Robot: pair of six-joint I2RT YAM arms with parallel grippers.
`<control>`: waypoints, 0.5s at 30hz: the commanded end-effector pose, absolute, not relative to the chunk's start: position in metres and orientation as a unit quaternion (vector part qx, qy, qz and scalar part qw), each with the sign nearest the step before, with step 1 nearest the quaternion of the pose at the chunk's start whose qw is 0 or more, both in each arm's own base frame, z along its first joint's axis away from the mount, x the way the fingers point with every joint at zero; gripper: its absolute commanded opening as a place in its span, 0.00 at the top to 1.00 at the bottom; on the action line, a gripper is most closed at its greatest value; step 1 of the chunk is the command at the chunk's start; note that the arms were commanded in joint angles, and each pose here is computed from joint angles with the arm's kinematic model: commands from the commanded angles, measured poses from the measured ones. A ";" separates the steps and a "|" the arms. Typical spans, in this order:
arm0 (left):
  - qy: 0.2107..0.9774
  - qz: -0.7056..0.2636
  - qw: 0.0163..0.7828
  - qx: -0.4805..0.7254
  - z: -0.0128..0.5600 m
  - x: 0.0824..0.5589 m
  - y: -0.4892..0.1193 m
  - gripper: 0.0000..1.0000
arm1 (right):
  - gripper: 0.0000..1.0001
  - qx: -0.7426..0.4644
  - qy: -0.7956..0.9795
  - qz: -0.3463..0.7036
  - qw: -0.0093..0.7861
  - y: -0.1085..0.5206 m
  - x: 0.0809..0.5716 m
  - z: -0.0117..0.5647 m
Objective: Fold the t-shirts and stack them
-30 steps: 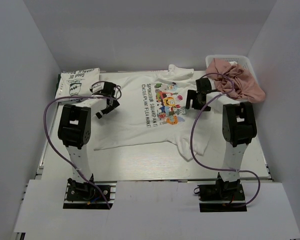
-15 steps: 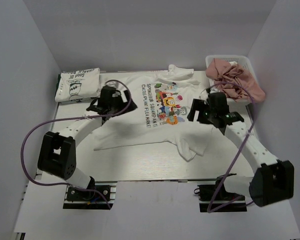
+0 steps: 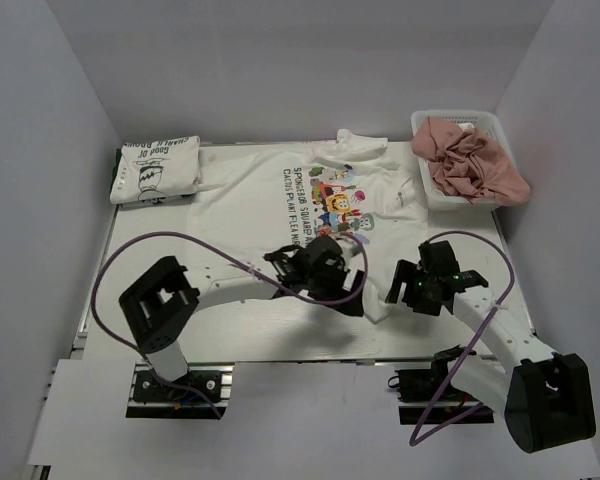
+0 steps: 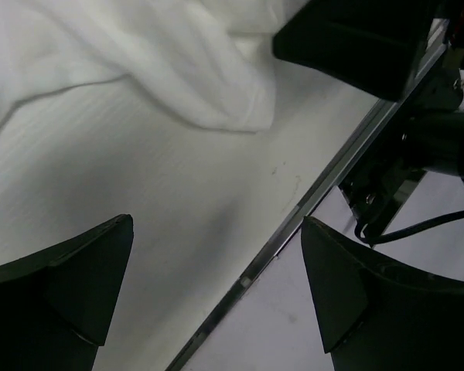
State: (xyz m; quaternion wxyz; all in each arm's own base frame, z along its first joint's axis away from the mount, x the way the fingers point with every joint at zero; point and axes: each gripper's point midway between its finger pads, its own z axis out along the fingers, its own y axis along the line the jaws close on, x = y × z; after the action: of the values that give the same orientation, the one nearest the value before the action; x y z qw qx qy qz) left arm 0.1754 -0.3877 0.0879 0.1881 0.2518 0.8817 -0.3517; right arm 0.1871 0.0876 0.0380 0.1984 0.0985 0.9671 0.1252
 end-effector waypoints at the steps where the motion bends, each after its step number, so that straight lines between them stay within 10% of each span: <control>1: 0.890 -0.298 0.194 0.285 0.079 0.167 -0.402 0.01 | 0.20 0.111 0.958 0.132 0.229 0.087 0.202 0.036; 15: 0.915 -0.220 0.188 0.281 0.021 0.191 -0.455 0.27 | 0.71 0.106 0.948 0.146 0.261 0.087 0.222 0.034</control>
State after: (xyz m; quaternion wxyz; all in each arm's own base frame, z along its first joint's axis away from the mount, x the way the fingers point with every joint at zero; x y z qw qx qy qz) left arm 0.1864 -0.4630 0.0332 0.1894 0.2893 0.9002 -0.2649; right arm 0.2089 0.0827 0.0225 0.2427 0.1130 0.9541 0.1339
